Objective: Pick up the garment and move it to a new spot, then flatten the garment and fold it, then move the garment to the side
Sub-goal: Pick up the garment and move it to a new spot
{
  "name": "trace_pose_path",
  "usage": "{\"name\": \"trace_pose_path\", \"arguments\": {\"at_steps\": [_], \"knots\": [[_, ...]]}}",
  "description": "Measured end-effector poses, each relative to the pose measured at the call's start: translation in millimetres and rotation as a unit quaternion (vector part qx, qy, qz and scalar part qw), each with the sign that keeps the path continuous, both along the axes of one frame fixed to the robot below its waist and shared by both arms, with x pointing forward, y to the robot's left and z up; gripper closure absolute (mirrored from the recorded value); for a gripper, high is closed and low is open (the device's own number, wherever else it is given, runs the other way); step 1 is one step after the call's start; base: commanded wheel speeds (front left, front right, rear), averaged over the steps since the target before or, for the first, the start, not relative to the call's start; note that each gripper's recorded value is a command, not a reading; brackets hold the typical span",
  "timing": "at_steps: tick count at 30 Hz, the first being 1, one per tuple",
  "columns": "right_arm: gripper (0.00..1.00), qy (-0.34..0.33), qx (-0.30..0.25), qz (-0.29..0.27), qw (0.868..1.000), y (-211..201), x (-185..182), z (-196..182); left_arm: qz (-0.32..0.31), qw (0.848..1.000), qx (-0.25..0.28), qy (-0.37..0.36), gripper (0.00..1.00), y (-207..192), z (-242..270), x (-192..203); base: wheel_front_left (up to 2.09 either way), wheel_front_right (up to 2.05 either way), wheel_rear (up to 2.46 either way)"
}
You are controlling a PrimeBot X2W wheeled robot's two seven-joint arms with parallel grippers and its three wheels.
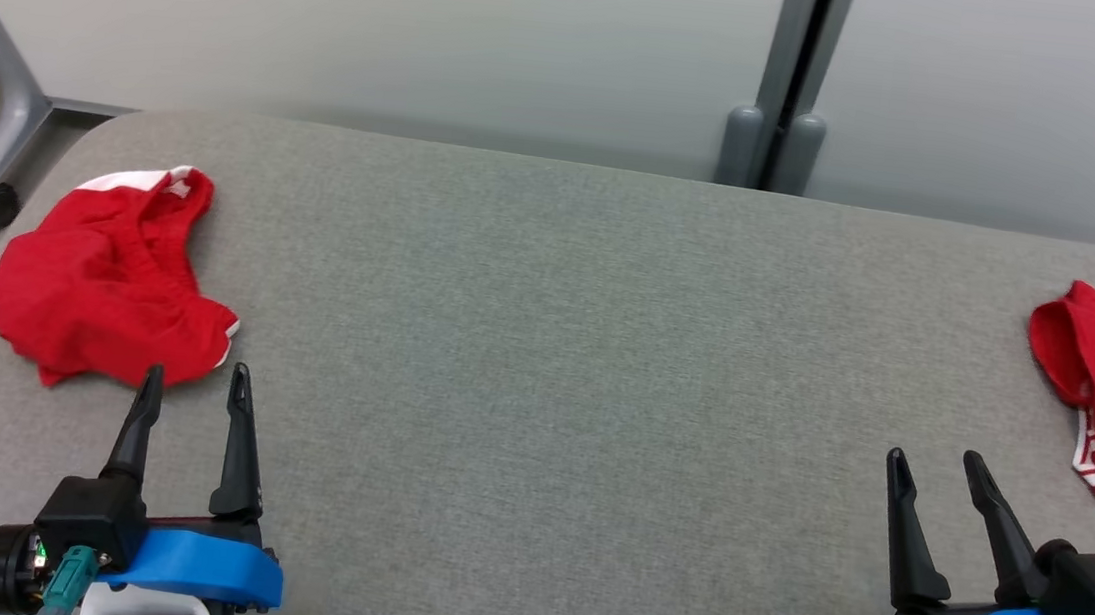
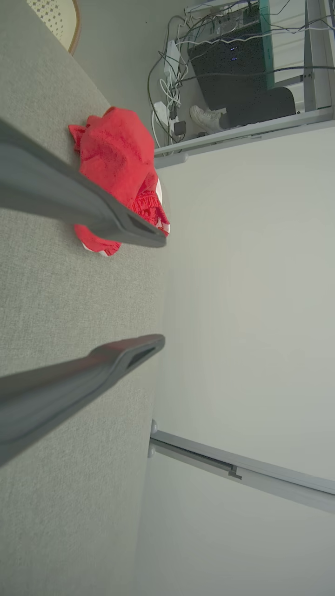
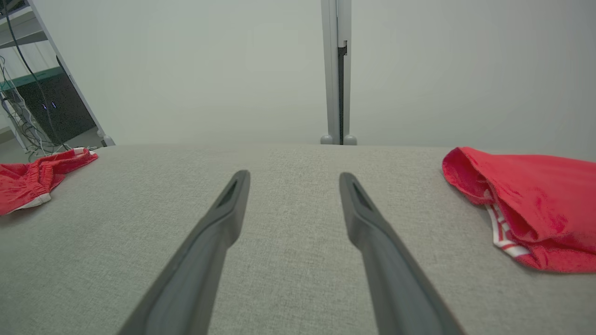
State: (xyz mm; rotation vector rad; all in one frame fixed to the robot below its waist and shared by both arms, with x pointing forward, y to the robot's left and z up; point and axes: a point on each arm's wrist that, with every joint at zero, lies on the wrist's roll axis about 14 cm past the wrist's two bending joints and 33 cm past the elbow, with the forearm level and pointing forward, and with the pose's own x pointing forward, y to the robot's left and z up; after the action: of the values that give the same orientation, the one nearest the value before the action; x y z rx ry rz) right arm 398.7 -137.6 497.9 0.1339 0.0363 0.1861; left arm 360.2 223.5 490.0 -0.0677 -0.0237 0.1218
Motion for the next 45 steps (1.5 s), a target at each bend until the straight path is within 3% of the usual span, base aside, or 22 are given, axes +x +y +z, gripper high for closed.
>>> {"name": "trace_pose_path", "arguments": {"at_steps": [18,28,34,40,45], "knots": [[0.00,0.016,0.001,0.145,0.989,107.2,28.6,-13.8,0.160,0.987,0.010,0.018,0.00,89.8,-3.1,-76.1,0.00,0.00,0.00],[0.00,0.023,0.000,0.159,0.987,117.4,27.7,-16.5,0.177,0.984,0.011,0.026,0.00,98.0,-6.9,-87.3,0.00,0.00,0.00],[0.00,0.025,-0.008,0.136,0.990,100.1,32.8,-19.5,0.156,0.987,0.029,-0.004,0.00,106.1,15.9,-51.6,0.00,0.00,0.00],[0.00,0.027,-0.025,0.110,0.993,76.1,48.7,-24.7,0.127,0.989,0.064,-0.039,0.00,122.0,53.0,17.9,0.00,0.00,0.00],[0.00,0.033,-0.037,0.080,0.996,50.1,64.5,-34.5,0.107,0.992,0.059,-0.031,0.00,128.7,53.5,82.9,0.00,0.00,0.00]]}}
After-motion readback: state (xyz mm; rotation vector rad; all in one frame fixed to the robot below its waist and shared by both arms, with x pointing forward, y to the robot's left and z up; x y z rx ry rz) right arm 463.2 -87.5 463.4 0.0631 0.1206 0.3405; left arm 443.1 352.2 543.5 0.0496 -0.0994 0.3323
